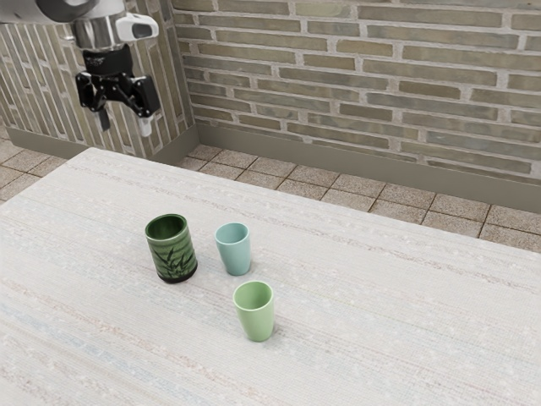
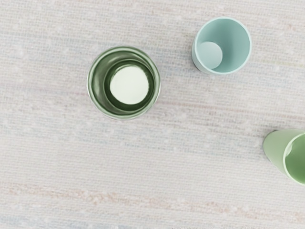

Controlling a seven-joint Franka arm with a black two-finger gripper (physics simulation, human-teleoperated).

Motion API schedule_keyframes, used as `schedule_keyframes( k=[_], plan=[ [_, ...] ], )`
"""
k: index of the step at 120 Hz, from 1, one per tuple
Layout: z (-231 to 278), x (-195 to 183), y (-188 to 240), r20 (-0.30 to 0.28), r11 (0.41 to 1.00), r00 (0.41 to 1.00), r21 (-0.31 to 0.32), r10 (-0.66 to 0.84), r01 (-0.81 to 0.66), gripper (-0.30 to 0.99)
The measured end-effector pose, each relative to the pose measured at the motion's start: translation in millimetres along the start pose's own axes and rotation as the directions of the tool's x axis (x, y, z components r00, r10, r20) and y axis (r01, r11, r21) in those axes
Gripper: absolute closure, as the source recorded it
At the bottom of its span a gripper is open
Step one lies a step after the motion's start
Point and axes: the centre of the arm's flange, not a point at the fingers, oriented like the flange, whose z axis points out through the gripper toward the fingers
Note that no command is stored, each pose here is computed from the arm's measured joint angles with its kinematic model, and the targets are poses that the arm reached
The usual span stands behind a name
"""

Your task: Place the left cup onto the right cup

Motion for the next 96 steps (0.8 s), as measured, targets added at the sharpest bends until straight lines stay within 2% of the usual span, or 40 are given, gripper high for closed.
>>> schedule_keyframes(
  k=[15,38,58,76,96],
  plan=[
    [6.9,8.1,-9.4,0.014,1.000,1.000,0.003,-0.013,0.013,0.00],
    [45.5,89.2,-21.0,0.025,0.999,0.999,0.038,-0.038,0.037,0.00],
    [99.6,129.2,-15.5,0.062,0.998,0.998,0.051,-0.029,0.026,0.00],
    [157.7,146.6,2.8,0.109,1.000,0.994,0.029,-0.008,0.005,0.00],
    [196.7,149.2,22.0,0.136,1.000,0.991,0.012,0.012,-0.014,0.00]
  ],
)
